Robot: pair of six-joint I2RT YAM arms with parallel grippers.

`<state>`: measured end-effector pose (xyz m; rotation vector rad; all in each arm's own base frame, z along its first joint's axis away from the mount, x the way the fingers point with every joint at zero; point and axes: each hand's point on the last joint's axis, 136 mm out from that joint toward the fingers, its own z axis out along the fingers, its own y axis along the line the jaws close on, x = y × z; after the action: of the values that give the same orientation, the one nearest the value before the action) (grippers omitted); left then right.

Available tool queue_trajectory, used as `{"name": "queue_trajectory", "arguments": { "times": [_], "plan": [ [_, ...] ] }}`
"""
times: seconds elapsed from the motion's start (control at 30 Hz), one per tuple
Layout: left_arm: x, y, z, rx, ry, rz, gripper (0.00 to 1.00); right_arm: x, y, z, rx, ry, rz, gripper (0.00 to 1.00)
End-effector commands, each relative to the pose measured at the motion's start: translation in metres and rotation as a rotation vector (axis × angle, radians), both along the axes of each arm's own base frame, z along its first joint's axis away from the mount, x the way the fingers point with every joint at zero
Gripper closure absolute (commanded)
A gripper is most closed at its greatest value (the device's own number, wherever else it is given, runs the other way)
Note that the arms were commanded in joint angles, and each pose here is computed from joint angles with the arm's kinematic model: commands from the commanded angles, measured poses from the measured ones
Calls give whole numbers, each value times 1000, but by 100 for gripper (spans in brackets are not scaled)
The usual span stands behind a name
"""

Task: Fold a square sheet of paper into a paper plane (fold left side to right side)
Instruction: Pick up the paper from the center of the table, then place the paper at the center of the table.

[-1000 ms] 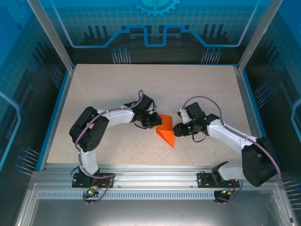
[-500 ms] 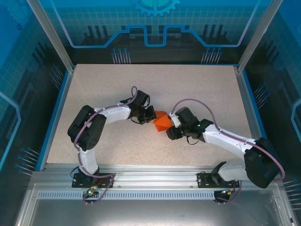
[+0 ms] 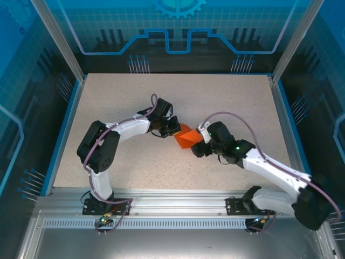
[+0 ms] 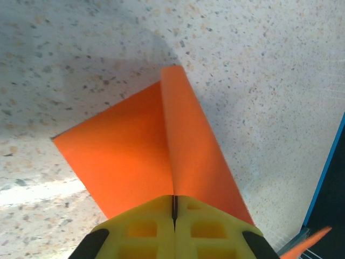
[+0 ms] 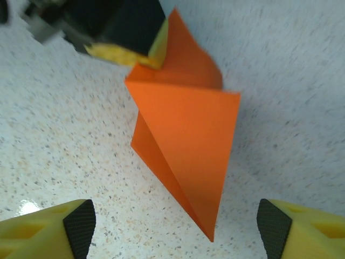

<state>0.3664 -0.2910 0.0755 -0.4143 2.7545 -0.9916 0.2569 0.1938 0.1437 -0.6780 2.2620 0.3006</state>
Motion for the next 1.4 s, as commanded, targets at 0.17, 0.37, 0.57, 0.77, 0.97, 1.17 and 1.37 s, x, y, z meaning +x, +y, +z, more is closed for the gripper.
{"name": "queue_trajectory", "arguments": {
  "times": [0.17, 0.37, 0.57, 0.77, 0.97, 1.17, 1.37],
  "plan": [
    [1, -12, 43, 26, -91, -79, 93, -4, -29, 8, 44, 39, -123, 16],
    [2, 3, 95, 123, -207, -145, 92, -2, -38, 21, 72, 29, -154, 16],
    [-2, 11, 123, 161, -269, -189, 92, -3, -40, 14, 83, 47, -170, 16],
    [-2, 12, 105, 168, -220, -156, 92, -3, -37, 7, 95, 72, -167, 16],
    [4, 1, 65, 131, -148, -99, 93, -2, -30, 0, 109, 84, -146, 18],
    [7, 0, 28, 131, -82, -41, 93, 5, -13, -11, 152, 33, -66, 23],
    [6, 2, 14, 128, -45, 5, 93, 8, 14, -19, 133, 1, 43, 27]
  ]
}}
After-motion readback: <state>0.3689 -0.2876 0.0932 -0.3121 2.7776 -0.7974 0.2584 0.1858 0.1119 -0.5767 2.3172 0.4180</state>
